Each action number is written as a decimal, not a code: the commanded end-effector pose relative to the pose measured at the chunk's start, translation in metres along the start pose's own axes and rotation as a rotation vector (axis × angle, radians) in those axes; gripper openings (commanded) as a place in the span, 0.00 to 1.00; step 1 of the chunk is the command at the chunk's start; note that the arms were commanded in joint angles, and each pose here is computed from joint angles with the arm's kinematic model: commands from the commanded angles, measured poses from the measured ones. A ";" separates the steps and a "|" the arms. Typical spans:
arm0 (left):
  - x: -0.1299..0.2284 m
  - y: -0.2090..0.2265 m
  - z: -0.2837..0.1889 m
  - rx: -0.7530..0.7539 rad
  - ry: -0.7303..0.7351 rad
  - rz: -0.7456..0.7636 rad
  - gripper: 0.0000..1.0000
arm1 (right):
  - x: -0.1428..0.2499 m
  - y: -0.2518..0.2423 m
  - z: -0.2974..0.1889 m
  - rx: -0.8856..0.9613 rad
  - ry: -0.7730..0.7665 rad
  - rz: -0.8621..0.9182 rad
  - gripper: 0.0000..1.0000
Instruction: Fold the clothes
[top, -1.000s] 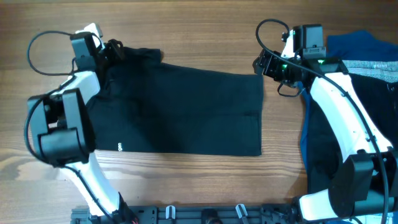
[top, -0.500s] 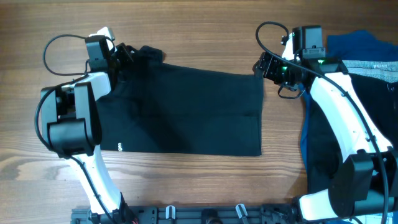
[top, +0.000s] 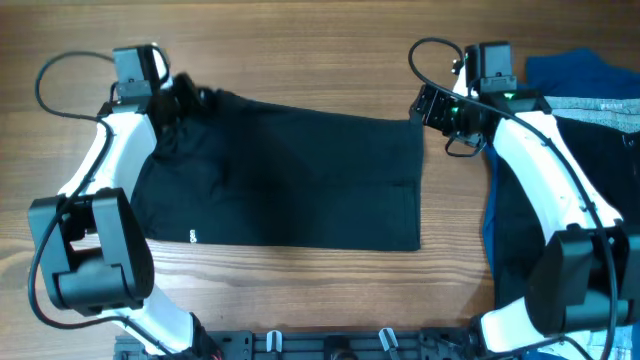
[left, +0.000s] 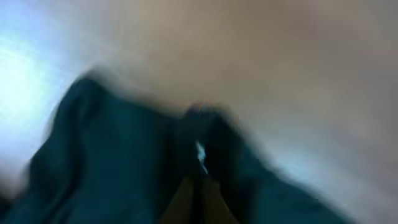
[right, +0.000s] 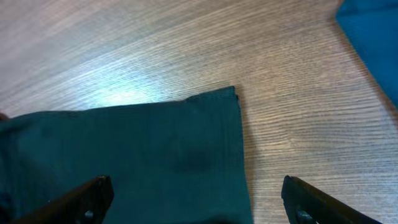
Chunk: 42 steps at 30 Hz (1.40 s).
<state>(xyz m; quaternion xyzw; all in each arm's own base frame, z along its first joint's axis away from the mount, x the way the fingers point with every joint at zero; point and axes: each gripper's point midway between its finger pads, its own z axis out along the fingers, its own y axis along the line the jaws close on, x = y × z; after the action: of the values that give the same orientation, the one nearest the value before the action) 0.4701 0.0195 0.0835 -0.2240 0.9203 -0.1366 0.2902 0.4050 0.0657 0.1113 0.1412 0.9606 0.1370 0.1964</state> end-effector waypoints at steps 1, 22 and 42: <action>0.023 0.054 -0.011 -0.271 0.068 0.003 0.04 | 0.002 -0.010 0.012 0.039 0.020 0.006 0.92; 0.042 -0.014 -0.003 -0.054 0.143 0.185 0.23 | 0.007 -0.012 0.014 0.045 0.046 -0.023 0.98; 0.053 -0.041 0.016 0.113 0.182 0.228 0.04 | 0.019 -0.017 0.013 0.064 0.094 -0.033 0.98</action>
<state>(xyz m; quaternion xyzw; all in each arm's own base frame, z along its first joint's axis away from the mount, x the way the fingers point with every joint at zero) 0.4513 -0.0282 0.0237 -0.1091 0.9649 -0.1248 0.2039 0.3902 0.0644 0.0933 0.1297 0.9718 0.1233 0.1533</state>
